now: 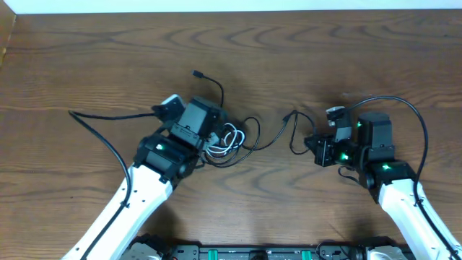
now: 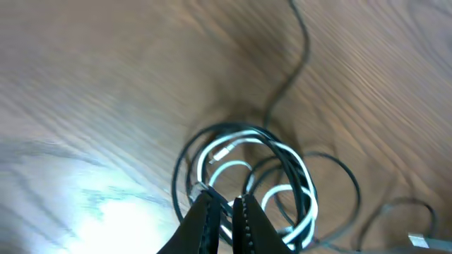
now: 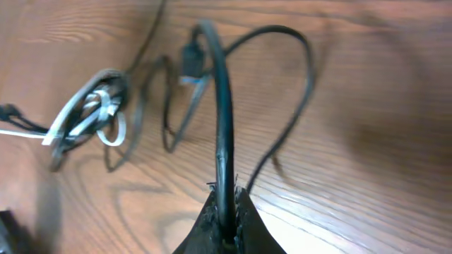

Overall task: Untangle cables
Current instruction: 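Pull the black cable rightward with the right gripper, left holding bundle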

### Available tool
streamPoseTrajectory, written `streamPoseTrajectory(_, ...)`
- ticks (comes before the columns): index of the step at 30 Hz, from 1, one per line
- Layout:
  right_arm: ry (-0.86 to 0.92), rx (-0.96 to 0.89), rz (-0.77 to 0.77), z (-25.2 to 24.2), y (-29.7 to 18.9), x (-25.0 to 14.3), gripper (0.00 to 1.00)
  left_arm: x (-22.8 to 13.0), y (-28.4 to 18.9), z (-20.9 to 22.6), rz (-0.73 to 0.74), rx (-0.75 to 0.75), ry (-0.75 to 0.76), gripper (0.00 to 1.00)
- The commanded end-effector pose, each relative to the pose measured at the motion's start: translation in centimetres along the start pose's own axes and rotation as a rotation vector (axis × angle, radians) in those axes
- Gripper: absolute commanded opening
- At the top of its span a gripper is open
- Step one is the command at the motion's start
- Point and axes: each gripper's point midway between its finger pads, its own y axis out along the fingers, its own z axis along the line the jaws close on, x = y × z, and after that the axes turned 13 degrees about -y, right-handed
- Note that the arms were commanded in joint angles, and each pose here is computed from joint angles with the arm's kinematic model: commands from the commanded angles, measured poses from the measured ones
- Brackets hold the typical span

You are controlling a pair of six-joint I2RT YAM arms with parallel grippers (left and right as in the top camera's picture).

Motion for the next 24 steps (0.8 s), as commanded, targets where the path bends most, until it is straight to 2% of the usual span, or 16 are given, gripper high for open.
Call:
streamPoseTrajectory(1,-0.036,-0.051,-0.019,-1.4,-0.8,0.6,0.01,2.6,-0.2,1.0,-0.058,0.04,-0.061,0.07)
streamPoseTrajectory(12,0.003,-0.096,-0.037,-3.3,-1.7,0.8,0.01,6.0,0.2,4.5,-0.1,0.144,-0.181,0.07)
streamPoseTrajectory(24,0.013,-0.114,-0.025,-3.7,-1.8,0.4,0.01,10.9,0.3,9.2,-0.18,0.237,-0.382,0.07)
